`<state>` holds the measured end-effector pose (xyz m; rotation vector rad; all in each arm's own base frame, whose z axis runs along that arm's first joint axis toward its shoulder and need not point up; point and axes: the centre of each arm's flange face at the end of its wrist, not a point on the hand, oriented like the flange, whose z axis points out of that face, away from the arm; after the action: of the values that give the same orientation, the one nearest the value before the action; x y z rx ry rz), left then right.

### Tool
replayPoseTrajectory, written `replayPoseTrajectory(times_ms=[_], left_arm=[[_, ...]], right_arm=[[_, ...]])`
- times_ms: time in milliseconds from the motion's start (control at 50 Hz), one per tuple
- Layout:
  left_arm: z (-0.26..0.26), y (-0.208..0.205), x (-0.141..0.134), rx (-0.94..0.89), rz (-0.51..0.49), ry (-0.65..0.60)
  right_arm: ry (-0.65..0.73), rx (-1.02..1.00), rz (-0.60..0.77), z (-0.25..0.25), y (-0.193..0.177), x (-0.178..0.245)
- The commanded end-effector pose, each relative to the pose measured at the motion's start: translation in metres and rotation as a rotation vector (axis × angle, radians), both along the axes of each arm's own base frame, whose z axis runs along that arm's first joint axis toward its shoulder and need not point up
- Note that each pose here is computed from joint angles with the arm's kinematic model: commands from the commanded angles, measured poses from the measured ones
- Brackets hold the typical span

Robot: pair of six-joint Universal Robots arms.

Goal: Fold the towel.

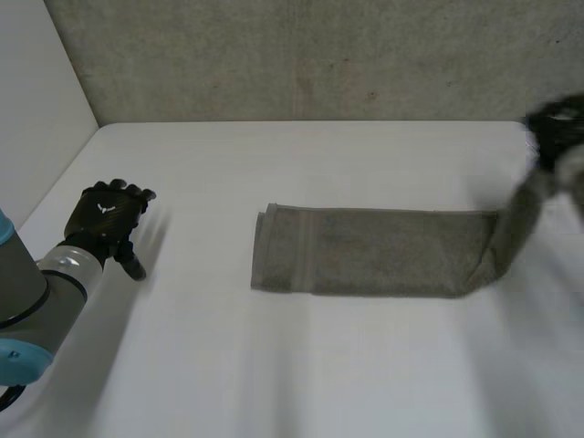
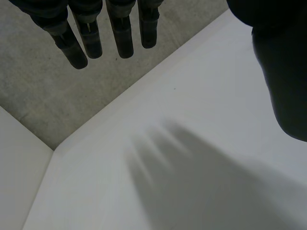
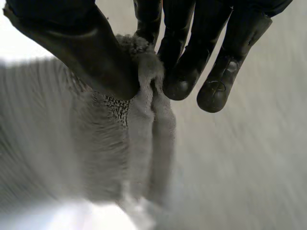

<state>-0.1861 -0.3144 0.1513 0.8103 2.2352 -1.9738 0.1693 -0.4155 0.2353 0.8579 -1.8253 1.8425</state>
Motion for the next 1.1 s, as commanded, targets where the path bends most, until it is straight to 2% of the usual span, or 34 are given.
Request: replayPoseTrajectory(times_ms=[20, 60, 120, 160, 220, 280, 440, 480, 620, 700, 720, 760, 920, 1100], left_arm=[[0.003, 0.000, 0.001, -0.008, 0.002, 0.001], [0.002, 0.000, 0.001, -0.007, 0.004, 0.001], [0.003, 0.001, 0.001, -0.007, 0.004, 0.001], [0.002, 0.001, 0.001, -0.005, 0.002, 0.001], [0.001, 0.002, 0.000, -0.002, 0.000, 0.000], [0.001, 0.003, 0.000, 0.001, 0.000, 0.000], [0.002, 0.001, -0.001, -0.027, -0.003, 0.002], [0.002, 0.001, -0.001, -0.027, -0.004, 0.002], [0.001, 0.003, -0.002, -0.024, -0.007, 0.001], [0.000, 0.003, -0.002, -0.022, -0.007, 0.003], [0.000, 0.003, -0.002, -0.022, -0.007, 0.001], [0.000, 0.003, -0.003, -0.022, -0.009, 0.001], [0.000, 0.004, -0.003, -0.022, -0.012, 0.001], [0.000, 0.006, -0.005, -0.019, -0.016, 0.002]], right_arm=[[-0.072, 0.020, 0.404, -0.007, 0.091, 0.152], [-0.037, 0.092, 0.563, -0.040, 0.140, 0.203], [-0.008, 0.121, 0.621, -0.057, 0.160, 0.220], [0.068, 0.158, 0.686, -0.089, 0.181, 0.238], [0.142, 0.166, 0.705, -0.107, 0.184, 0.241], [0.156, 0.158, 0.708, -0.106, 0.183, 0.240], [0.014, 0.124, 0.758, -0.063, 0.178, 0.235], [-0.045, 0.140, 0.742, -0.051, 0.167, 0.223], [-0.115, 0.148, 0.692, -0.024, 0.161, 0.200], [-0.151, 0.159, 0.559, -0.013, 0.137, 0.155], [-0.151, 0.159, 0.558, -0.013, 0.137, 0.155], [-0.169, 0.213, 0.478, -0.021, 0.128, 0.128], [-0.187, 0.398, 0.308, -0.071, 0.125, 0.071], [-0.172, 0.447, 0.278, -0.110, 0.122, 0.060]])
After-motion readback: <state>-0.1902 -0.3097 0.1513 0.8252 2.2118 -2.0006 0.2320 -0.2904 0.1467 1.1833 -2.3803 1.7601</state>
